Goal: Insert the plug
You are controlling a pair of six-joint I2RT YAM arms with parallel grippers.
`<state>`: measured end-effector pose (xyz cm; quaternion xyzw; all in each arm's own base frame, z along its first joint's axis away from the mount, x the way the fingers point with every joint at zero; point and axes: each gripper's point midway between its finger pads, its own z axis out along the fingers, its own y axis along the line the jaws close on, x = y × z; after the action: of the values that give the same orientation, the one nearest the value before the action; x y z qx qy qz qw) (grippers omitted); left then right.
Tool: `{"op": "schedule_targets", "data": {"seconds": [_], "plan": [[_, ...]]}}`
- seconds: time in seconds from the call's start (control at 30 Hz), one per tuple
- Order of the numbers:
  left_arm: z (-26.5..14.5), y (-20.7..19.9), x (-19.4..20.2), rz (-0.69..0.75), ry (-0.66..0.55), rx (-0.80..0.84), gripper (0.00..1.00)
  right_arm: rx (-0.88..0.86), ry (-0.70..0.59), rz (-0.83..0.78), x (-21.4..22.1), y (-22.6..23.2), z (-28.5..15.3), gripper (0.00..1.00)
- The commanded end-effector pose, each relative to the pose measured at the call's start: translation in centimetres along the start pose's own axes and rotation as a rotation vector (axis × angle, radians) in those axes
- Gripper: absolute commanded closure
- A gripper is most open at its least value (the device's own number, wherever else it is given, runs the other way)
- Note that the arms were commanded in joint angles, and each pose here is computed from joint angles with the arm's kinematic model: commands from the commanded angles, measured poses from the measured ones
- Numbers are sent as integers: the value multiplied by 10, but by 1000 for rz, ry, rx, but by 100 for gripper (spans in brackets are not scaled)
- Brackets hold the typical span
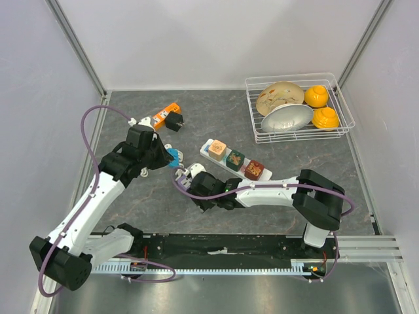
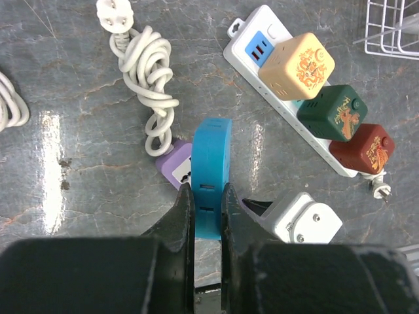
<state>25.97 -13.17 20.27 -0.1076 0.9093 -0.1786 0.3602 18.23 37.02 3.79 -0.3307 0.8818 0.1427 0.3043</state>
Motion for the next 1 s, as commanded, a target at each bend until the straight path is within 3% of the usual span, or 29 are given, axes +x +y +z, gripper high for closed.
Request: {"op": "schedule_targets", "data": {"seconds": [0.0,0.07,0.17,0.33,0.7,0.83,0.97], "plan": [[-8,-15,-10,-44,-16,36,98,-61,-44,33,-19,19,-4,29],[-6,-11,-8,-53,-7,15,98,-82,-72,40,-27,21,-10,18],[-2,-9,-4,-69,10,-5,98,-93,-92,39,-29,21,-17,9],[2,-9,4,-83,38,-18,98,-127,-111,50,-31,20,-24,9],[5,-6,9,-76,61,-58,98,-402,6,26,-9,68,-15,9],[3,-2,9,-70,57,-79,98,-473,-41,-9,-18,84,-27,9],[4,2,16,-63,80,-98,98,-349,-120,-2,-28,57,-35,9]]}}
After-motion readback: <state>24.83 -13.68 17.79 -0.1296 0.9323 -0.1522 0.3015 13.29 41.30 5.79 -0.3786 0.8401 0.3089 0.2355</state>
